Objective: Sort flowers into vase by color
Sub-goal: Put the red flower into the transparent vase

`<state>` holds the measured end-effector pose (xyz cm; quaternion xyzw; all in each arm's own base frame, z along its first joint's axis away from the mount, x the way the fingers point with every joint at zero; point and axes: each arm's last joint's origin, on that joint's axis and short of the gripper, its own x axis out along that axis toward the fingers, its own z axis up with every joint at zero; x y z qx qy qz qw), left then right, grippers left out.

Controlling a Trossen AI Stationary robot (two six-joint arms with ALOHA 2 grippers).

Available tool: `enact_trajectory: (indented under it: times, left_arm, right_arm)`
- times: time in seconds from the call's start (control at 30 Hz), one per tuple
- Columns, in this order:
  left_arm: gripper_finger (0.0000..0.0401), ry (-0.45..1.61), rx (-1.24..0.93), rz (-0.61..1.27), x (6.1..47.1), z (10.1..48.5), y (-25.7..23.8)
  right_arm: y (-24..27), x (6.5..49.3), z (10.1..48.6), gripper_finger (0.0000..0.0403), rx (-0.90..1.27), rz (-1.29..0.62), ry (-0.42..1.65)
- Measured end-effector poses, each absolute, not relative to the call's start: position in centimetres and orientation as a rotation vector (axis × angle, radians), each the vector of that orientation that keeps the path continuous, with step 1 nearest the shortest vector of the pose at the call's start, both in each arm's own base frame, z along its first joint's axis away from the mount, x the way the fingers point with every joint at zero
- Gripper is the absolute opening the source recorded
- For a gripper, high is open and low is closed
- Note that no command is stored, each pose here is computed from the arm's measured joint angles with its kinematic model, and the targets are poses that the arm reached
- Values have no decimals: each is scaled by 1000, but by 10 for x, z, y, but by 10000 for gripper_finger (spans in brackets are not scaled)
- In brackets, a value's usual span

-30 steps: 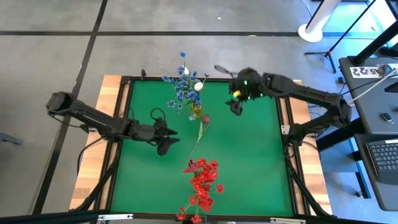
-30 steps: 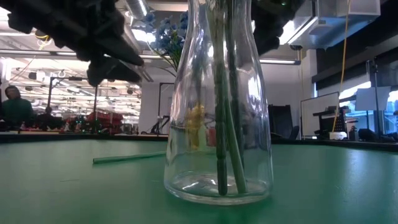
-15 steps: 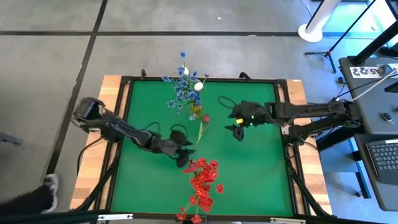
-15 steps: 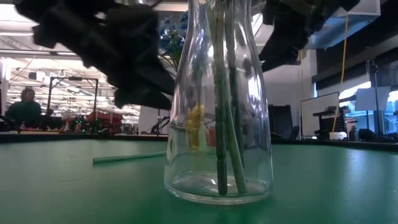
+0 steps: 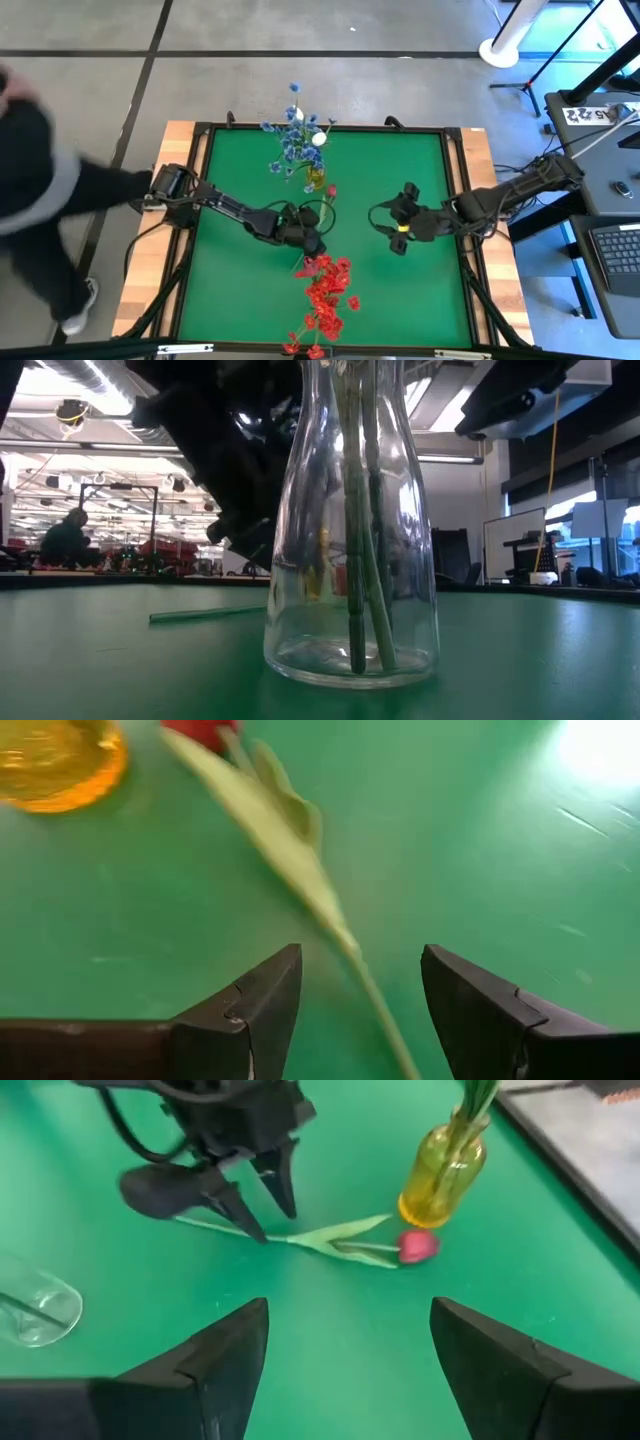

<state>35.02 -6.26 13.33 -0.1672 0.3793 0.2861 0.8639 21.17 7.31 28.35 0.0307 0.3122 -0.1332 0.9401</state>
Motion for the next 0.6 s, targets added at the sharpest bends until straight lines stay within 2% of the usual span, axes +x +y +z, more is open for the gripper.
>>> enact_trajectory:
  times: [0.27, 0.6]
  left_arm:
    - [201, 807, -405, 629, 354, 133, -41]
    - [201, 816, -399, 629, 353, 132, -41]
  right_arm:
    - [83, 207, 284, 277, 50, -313, 595]
    - [82, 207, 285, 277, 81, -358, 568]
